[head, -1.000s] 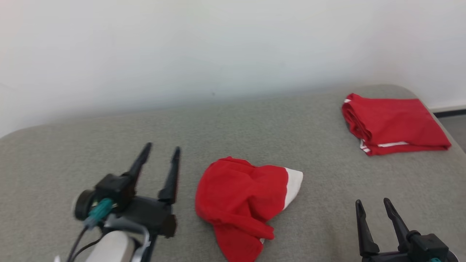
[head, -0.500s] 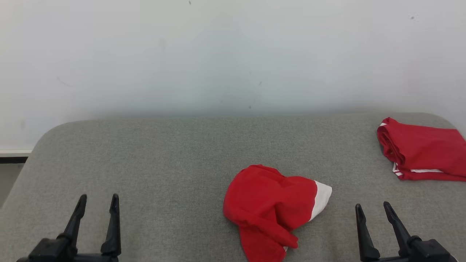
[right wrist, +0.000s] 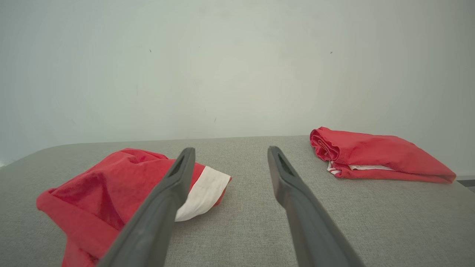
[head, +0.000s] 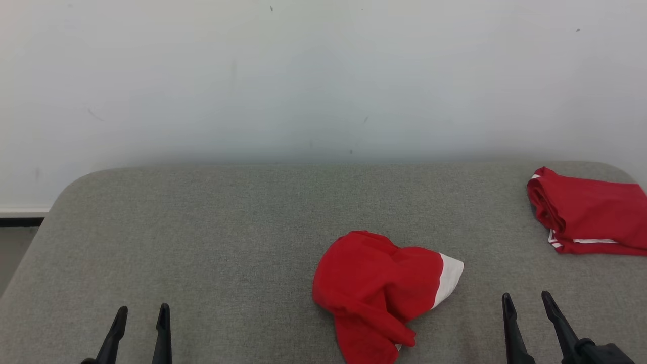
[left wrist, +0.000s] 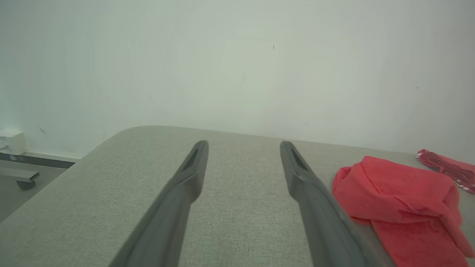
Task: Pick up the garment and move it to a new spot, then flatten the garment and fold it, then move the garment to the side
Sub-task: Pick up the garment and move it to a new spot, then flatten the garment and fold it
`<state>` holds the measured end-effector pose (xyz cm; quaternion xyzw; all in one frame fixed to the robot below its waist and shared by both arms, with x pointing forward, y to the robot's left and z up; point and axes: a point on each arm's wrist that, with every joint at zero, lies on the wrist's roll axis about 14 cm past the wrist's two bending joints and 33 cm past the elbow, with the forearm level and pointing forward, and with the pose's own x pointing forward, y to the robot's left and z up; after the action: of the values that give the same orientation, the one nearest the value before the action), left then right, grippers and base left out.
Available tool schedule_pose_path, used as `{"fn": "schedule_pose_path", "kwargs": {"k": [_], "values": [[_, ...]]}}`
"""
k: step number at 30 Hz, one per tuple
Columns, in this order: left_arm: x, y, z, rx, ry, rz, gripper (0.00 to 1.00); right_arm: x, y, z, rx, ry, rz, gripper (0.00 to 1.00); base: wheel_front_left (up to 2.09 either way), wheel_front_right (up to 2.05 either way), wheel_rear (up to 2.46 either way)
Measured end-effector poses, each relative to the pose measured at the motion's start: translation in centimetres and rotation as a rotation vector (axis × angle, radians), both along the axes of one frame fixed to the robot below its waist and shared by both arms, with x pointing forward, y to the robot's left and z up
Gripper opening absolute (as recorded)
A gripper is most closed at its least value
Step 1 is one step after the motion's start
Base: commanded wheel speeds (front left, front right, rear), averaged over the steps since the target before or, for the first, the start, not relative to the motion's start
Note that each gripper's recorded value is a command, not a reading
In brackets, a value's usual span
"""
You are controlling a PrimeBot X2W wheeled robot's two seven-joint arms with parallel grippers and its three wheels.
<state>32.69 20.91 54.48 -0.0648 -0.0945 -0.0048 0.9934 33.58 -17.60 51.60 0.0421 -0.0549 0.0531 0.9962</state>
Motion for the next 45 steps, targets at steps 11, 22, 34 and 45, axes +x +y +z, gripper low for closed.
{"fn": "schedule_pose_path", "kwargs": {"k": [11, 22, 34, 45], "values": [[0.2, -0.4, -0.6, -0.012, 0.008, -0.013, 1.00, 0.0, -0.2, -0.1, 0.001, 0.008, -0.007, 1.00, 0.00, 0.00, 0.00], [0.3, -0.8, -0.9, -0.005, 0.014, -0.021, 1.00, -0.2, -0.3, -0.3, 0.003, 0.016, -0.013, 1.00, 0.00, 0.00, 0.00], [1.4, -3.7, -1.1, 0.002, 0.017, -0.104, 1.00, -0.3, -0.6, -0.9, 0.009, 0.036, -0.024, 1.00, 0.00, 0.00, 0.00], [1.8, -3.9, -0.8, 0.003, 0.007, -0.108, 1.00, 2.0, 0.3, -0.8, -0.039, 0.049, 0.040, 1.00, 0.00, 0.00, 0.00]]}}
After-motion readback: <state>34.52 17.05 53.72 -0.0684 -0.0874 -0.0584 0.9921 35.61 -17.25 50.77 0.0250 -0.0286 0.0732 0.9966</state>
